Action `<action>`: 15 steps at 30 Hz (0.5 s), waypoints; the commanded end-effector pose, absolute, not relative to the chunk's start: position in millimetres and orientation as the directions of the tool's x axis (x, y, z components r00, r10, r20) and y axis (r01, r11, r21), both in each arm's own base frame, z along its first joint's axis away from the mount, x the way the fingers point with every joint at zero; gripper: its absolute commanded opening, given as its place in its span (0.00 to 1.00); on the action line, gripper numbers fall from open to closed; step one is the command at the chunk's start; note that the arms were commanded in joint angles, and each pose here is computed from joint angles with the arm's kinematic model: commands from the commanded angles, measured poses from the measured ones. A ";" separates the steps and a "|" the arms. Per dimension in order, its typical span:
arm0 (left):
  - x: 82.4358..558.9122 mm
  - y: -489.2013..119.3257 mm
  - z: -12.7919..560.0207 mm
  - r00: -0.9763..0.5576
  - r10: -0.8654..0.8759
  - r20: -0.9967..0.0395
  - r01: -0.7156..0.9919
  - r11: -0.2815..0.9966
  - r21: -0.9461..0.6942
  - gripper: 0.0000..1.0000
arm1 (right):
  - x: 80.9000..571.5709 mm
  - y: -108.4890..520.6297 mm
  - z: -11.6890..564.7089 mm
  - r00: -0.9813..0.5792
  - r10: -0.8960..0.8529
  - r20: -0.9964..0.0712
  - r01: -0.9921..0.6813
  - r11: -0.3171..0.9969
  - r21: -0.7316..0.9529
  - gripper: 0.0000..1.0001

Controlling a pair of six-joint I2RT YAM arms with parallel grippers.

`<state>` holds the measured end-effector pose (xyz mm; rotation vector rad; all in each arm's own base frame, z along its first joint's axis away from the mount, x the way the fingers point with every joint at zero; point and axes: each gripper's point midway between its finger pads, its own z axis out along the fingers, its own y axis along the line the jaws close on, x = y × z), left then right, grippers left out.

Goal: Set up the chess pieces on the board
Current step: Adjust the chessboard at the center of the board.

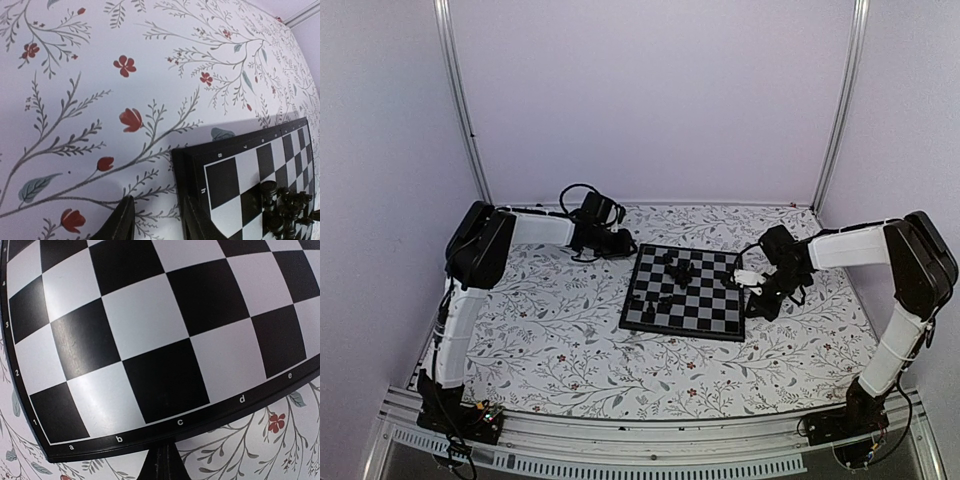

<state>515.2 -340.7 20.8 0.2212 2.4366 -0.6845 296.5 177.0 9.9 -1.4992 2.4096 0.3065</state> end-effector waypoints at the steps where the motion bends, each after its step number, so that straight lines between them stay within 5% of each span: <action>1: 517.2 -339.3 0.4 -0.835 0.039 -0.549 0.316 0.851 -0.420 0.36 | 235.2 187.1 -25.8 -0.402 -0.889 -0.218 -0.908 0.358 0.215 0.00; 15: 509.5 -373.8 8.3 -0.831 0.080 -0.550 0.436 0.708 -0.555 0.37 | 201.6 224.1 -21.6 -0.276 -0.930 -0.243 -0.944 0.215 0.249 0.00</action>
